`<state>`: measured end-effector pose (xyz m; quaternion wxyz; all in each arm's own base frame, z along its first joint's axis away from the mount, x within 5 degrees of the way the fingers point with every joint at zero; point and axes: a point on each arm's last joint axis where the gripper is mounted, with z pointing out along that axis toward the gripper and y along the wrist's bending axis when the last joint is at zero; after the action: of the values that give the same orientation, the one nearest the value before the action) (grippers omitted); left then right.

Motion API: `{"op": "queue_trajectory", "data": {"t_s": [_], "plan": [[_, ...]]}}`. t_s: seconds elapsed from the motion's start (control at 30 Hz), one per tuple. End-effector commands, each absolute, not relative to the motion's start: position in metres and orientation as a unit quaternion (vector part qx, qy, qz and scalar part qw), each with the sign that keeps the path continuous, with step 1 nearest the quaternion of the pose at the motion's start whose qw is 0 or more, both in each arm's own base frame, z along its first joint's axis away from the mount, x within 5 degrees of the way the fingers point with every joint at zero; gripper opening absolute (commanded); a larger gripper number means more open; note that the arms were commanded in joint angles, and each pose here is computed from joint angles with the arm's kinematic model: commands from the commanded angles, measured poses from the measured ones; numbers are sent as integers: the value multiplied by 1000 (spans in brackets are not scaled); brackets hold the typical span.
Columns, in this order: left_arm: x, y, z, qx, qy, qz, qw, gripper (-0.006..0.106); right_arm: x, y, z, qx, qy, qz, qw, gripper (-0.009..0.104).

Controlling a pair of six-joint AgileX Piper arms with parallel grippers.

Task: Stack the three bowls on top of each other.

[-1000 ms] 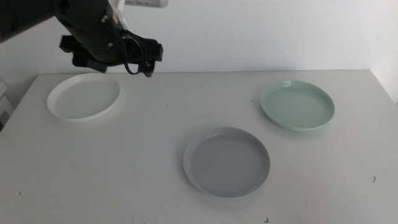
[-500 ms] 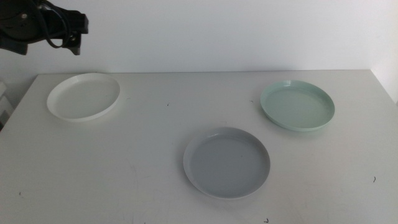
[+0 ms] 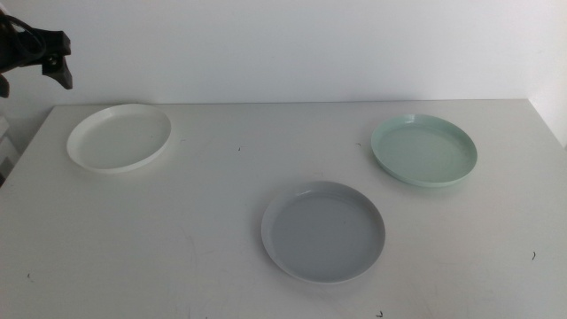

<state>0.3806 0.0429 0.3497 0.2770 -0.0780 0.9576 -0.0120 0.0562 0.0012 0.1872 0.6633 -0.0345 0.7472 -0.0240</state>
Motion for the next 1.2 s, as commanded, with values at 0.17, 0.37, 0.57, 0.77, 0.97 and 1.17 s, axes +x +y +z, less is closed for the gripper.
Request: {"op": "queue_trajectory", "data": {"t_s": [0.17,0.37,0.57,0.77,0.97,1.17], "plan": [[421,73,349,-66,943,-30,324,101,55,0,198,-36,709,-39,703,47],[456,95,313,-59,945,-40,319,101,55,0,198,-36,709,-39,703,47],[485,110,277,-48,945,-46,319,101,55,0,198,-36,709,-39,703,47],[505,116,243,-47,944,-46,322,101,55,0,198,-35,709,-38,703,47],[516,118,217,-42,942,-47,329,100,55,0,198,-36,709,-39,703,47],[518,118,206,-42,944,-51,322,80,55,0,198,-36,709,-39,703,47]]}}
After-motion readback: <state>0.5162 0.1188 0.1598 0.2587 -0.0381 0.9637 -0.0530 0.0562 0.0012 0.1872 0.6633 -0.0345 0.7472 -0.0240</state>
